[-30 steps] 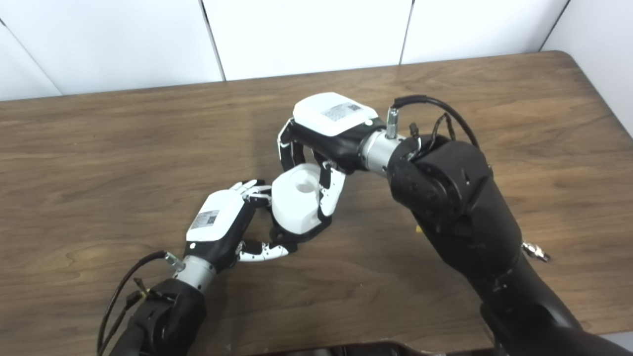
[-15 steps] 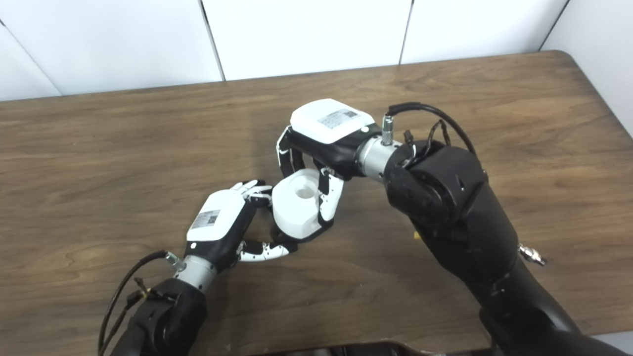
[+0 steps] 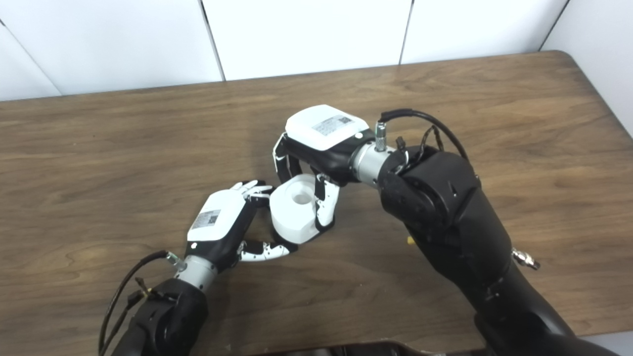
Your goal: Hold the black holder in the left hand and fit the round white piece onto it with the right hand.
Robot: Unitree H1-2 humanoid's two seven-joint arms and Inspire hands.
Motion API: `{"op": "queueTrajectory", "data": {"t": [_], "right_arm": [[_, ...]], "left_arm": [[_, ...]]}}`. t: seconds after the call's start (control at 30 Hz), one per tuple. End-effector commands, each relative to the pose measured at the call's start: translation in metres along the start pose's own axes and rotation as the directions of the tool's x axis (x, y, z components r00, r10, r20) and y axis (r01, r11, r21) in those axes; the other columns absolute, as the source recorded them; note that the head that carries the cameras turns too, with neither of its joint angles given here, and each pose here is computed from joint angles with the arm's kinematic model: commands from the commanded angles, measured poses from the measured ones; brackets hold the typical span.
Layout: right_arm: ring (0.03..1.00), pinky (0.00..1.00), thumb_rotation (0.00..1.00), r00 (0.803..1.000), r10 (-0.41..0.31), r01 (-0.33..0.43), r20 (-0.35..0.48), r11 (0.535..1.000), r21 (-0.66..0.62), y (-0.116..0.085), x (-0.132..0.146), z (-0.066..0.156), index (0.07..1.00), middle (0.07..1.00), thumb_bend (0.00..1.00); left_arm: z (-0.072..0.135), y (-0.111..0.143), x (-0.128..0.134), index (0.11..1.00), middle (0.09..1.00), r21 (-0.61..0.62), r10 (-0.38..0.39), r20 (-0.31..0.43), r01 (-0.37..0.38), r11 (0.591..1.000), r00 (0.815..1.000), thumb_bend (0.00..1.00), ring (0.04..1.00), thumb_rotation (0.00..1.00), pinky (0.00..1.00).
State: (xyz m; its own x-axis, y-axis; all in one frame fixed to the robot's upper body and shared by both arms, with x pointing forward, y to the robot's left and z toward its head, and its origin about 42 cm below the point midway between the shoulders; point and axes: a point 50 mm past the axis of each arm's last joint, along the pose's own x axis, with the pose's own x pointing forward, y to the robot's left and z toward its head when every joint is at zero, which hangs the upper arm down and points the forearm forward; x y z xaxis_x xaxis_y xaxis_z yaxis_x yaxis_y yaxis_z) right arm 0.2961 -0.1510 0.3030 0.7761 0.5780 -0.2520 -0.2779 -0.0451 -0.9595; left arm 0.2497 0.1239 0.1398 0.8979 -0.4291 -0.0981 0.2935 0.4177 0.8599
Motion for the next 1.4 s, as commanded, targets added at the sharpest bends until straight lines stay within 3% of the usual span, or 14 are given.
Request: {"op": "queueTrajectory", "data": {"t": [0.0, 0.33, 0.73, 1.37], "right_arm": [[0.693, 0.95, 0.00, 0.998, -0.060, 0.061, 0.037, 0.997, -0.046, -0.013, -0.002, 0.008, 0.471, 0.503, 0.53], [0.704, 0.93, 0.00, 0.995, -0.073, 0.079, 0.061, 0.991, -0.110, -0.009, -0.005, 0.014, 0.472, 0.502, 0.53], [0.720, 0.99, 0.00, 0.995, -0.082, 0.088, 0.060, 0.989, -0.120, -0.002, -0.008, 0.020, 0.472, 0.498, 0.53], [0.699, 0.98, 0.00, 0.993, -0.110, 0.112, 0.039, 0.991, -0.069, 0.015, -0.006, 0.005, 0.506, 0.461, 0.53]], "left_arm": [[0.002, -0.017, -0.003, 0.490, 0.806, -0.009, -0.117, -0.007, 0.117, 0.993, 0.993, 0.51, 0.910, 0.06, 0.95], [0.004, -0.017, -0.003, 0.490, 0.805, -0.006, -0.118, -0.007, 0.118, 0.993, 0.993, 0.51, 0.911, 0.06, 0.95], [0.008, -0.016, -0.003, 0.490, 0.809, -0.019, -0.115, -0.011, 0.114, 0.993, 0.993, 0.51, 0.913, 0.06, 0.93], [0.010, -0.014, -0.003, 0.490, 0.808, -0.021, -0.108, -0.011, 0.108, 0.994, 0.994, 0.51, 0.908, 0.06, 0.93]]}}
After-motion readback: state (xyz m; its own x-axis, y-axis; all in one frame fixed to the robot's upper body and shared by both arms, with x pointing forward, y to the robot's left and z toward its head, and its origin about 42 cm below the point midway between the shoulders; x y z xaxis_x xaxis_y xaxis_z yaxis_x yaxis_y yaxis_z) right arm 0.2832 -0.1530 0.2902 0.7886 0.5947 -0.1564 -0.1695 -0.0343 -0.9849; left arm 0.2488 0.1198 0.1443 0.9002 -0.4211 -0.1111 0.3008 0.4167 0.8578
